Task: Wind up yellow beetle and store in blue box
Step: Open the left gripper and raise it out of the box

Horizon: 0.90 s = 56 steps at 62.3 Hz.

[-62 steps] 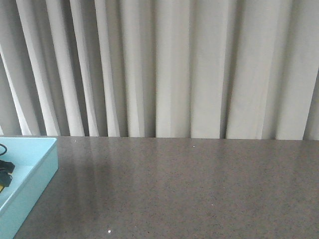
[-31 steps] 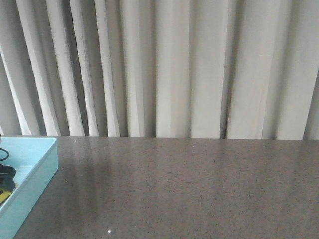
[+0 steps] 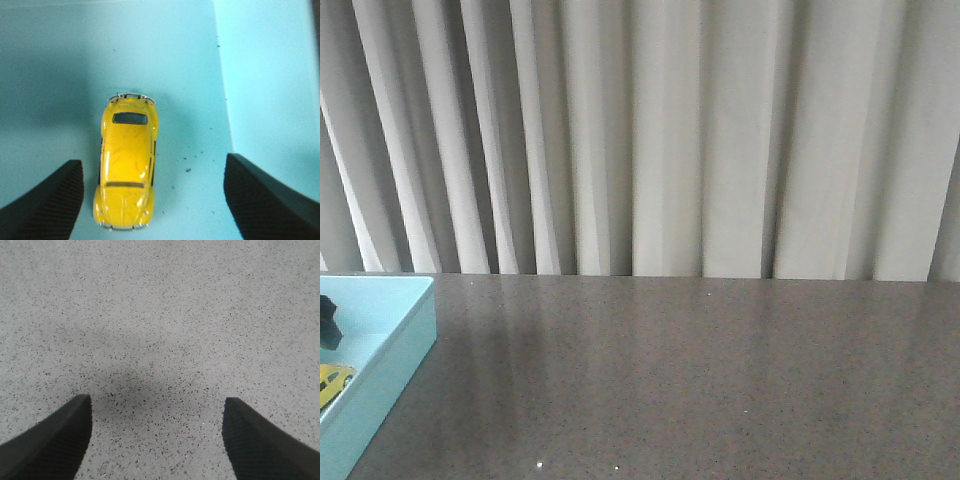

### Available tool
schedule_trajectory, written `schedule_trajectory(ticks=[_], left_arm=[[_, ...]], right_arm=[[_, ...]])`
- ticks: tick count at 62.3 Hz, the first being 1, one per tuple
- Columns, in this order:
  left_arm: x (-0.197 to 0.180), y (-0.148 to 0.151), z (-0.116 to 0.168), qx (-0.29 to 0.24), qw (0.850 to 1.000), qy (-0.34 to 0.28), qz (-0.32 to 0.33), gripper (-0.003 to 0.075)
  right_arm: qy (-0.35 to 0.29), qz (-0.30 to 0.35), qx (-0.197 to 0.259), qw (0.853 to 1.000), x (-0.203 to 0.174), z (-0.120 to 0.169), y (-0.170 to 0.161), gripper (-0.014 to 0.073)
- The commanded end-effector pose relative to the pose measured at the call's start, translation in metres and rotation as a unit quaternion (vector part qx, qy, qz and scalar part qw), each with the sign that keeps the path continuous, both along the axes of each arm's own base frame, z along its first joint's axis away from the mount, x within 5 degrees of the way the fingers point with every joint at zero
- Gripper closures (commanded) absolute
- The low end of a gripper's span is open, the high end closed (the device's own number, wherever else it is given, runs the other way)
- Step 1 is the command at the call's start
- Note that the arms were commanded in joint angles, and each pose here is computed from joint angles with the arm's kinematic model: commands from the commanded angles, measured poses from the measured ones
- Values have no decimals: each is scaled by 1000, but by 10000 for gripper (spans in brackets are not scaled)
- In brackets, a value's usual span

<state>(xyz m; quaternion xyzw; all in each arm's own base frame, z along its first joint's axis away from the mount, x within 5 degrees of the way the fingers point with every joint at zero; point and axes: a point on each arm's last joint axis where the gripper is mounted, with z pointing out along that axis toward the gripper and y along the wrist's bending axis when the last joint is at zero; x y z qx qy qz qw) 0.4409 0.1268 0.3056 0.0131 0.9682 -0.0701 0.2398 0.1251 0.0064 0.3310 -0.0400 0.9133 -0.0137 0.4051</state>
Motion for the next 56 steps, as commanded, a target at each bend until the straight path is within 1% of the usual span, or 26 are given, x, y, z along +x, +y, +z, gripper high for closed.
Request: schedule_trajectory(ticks=[1, 9, 16, 26, 38, 47, 50, 56], left_arm=[[-27, -13, 66, 0, 998, -69, -1, 155], [-48, -20, 100, 1, 994, -105, 17, 155], [-66, -26, 125, 4, 991, -131, 28, 155], [-98, -37, 147, -1, 988, -147, 45, 155], [-140, -52, 153, -6, 989, -143, 48, 155], [-176, -65, 145, -11, 990, -128, 48, 155], [-189, -69, 138, -14, 992, -118, 49, 155], [-213, -80, 133, -20, 990, -126, 54, 155]], right_arm=[[-45, 2, -1, 999, 3, 12, 0, 69], [-45, 2, -1, 999, 3, 12, 0, 69], [-45, 2, -1, 999, 3, 12, 0, 69], [-45, 2, -1, 999, 3, 12, 0, 69], [-45, 2, -1, 999, 3, 12, 0, 69], [-45, 2, -1, 999, 3, 12, 0, 69], [-45, 2, -1, 999, 3, 12, 0, 69], [-45, 2, -1, 999, 3, 12, 0, 69]])
